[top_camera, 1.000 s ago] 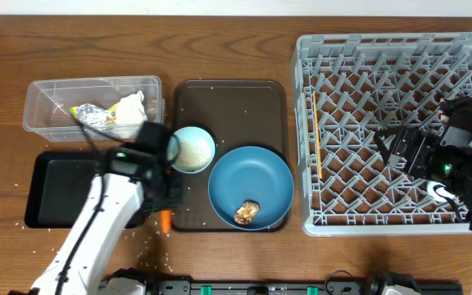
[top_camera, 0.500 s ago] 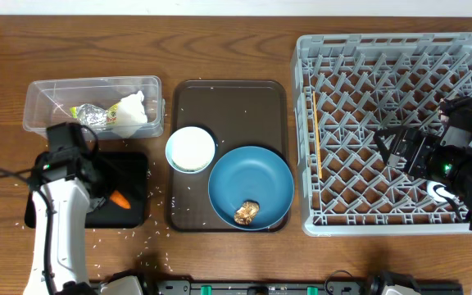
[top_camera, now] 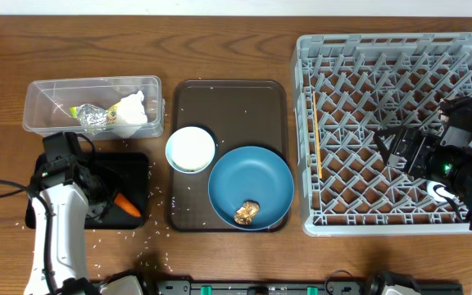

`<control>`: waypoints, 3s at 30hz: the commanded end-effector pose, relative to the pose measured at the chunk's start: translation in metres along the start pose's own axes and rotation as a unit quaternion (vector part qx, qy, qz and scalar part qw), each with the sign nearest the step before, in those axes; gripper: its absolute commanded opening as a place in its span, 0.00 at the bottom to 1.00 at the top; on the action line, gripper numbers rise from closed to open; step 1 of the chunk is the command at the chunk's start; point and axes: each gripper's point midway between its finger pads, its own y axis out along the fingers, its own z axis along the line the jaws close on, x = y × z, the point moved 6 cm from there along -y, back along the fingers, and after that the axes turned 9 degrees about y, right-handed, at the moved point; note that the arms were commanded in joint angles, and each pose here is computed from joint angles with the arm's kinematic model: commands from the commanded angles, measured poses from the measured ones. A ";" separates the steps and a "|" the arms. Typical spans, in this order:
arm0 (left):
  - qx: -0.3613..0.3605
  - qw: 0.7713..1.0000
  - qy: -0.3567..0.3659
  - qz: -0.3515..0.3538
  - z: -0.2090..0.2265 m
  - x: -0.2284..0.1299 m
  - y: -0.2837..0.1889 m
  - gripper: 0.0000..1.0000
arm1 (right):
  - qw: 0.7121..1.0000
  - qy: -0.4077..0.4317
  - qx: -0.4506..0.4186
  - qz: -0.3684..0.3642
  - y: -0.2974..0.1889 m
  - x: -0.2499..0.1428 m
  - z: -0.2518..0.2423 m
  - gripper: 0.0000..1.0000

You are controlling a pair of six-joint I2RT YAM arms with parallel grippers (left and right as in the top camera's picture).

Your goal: Sort waste into correct bins and load items into the dishwasher rack

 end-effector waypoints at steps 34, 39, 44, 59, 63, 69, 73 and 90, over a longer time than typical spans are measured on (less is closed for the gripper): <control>-0.038 0.782 0.599 0.165 -0.109 -0.156 0.029 0.56 | 1.000 0.010 0.007 0.008 0.003 -0.001 0.002 0.99; -0.054 0.775 0.608 0.165 -0.114 -0.163 0.039 0.55 | 1.000 0.010 0.007 0.008 0.003 -0.001 0.002 0.99; -0.049 0.771 0.617 0.149 -0.120 -0.162 0.048 0.46 | 1.000 0.010 0.006 0.010 0.004 -0.001 0.002 0.99; -0.006 0.771 0.621 0.137 -0.123 -0.154 0.067 0.14 | 1.000 0.009 0.007 0.006 0.004 0.001 0.002 0.99; -0.004 0.772 0.620 0.139 -0.124 -0.153 0.046 0.06 | 1.000 0.007 0.008 0.003 0.004 0.002 0.003 0.99; -0.036 0.774 0.624 0.101 -0.130 -0.149 -0.001 0.06 | 1.000 0.006 0.009 0.001 0.004 0.003 0.003 0.99; -0.057 0.774 0.626 0.075 -0.129 -0.148 -0.020 0.06 | 1.000 0.006 0.009 0.001 0.004 0.003 0.003 0.99; 0.136 0.889 0.424 -0.109 -0.048 -0.057 -0.154 0.06 | 1.000 0.006 0.009 0.001 0.004 0.003 0.003 0.99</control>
